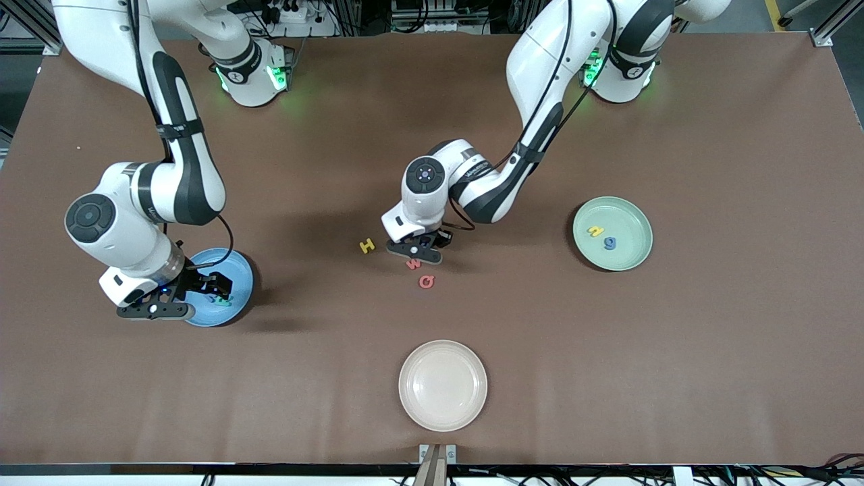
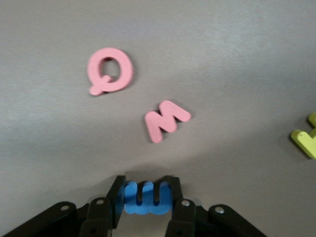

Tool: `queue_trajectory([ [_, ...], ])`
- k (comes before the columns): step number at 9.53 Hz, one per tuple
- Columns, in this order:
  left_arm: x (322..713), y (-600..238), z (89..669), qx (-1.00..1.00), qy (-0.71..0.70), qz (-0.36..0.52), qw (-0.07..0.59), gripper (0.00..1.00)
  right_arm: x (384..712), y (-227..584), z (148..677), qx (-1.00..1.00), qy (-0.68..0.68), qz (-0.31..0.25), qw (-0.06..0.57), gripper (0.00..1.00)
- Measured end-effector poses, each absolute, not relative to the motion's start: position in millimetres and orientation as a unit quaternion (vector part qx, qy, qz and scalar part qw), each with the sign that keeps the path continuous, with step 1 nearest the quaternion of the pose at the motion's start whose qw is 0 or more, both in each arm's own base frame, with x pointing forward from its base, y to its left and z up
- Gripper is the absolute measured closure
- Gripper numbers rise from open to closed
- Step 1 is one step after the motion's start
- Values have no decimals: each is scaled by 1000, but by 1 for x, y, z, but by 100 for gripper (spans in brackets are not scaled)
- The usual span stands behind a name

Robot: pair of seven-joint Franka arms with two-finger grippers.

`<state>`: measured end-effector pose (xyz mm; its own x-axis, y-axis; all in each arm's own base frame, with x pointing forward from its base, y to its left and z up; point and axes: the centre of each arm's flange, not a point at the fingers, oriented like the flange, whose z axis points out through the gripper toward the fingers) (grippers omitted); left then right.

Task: Sort uppercase to blue plate, lowercase to green plate
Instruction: 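Carry the blue w to the green plate while the right gripper reaches the Q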

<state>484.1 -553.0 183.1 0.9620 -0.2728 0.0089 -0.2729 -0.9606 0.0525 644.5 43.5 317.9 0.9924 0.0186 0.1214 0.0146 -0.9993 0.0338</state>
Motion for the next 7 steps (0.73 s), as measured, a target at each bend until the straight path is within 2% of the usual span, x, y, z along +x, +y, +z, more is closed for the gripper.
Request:
queue_trajectory([
  [4,496,-536,208,986,-164,-19,6,59,644,69,319,998,12,63,-2,0],
  [7,513,-500,238,975,-212,-61,-25,59,645,159,326,998,-8,54,-13,0],
])
